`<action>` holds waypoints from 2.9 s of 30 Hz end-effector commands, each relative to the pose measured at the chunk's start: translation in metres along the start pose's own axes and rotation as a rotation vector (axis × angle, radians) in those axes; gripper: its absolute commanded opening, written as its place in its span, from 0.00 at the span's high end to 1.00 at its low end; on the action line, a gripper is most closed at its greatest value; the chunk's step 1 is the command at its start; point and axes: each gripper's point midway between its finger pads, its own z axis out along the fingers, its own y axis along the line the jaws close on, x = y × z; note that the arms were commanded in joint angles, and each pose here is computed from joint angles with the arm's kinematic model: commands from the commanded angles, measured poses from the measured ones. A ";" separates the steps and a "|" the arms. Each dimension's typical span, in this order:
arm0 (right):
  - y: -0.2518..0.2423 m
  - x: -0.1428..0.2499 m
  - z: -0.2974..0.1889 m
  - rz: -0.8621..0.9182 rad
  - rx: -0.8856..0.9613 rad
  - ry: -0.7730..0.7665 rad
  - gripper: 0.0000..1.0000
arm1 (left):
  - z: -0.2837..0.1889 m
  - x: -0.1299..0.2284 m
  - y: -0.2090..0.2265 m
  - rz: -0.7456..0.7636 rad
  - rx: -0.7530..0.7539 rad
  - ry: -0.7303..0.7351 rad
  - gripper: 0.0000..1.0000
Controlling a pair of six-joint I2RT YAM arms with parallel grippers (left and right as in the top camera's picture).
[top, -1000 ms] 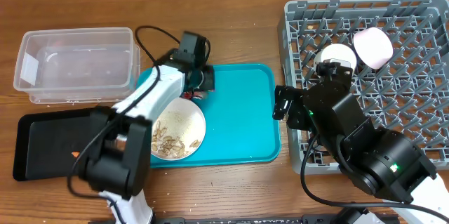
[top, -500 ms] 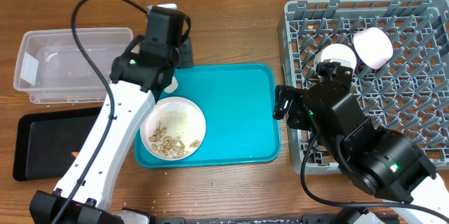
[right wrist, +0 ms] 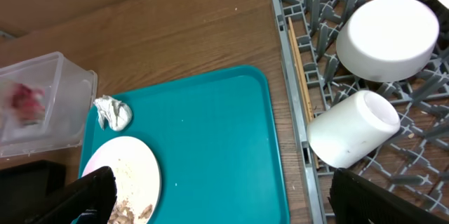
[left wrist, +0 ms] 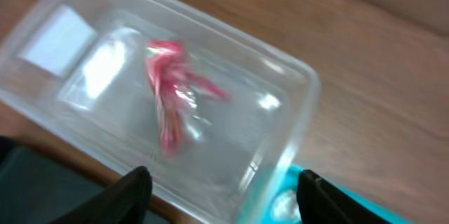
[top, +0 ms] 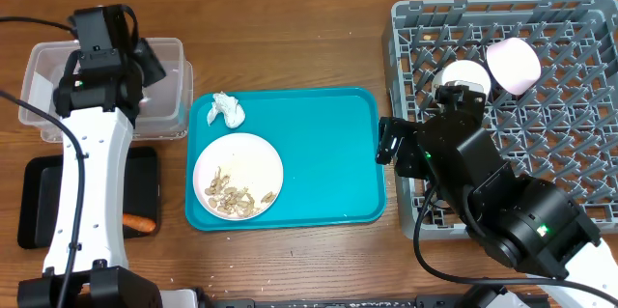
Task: Sort waste into correct bins and load items into the dishwasher
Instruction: 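Drop the red wrapper into the clear plastic bin, then grasp the white tissue on the tray with the left gripper, then drop the white tissue into the clear plastic bin, then reach the left gripper to the white plate and grip its rim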
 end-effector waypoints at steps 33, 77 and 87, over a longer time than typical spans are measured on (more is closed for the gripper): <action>0.002 -0.006 -0.003 0.011 -0.006 -0.021 0.00 | 0.018 0.062 -0.123 0.246 0.060 0.109 0.96; 0.002 -0.006 -0.003 0.011 -0.006 -0.021 0.00 | -0.014 0.298 -0.132 0.527 -0.041 0.448 0.53; 0.002 -0.006 -0.003 0.011 -0.006 -0.021 0.00 | 0.040 0.322 -0.134 0.526 -0.111 0.465 0.86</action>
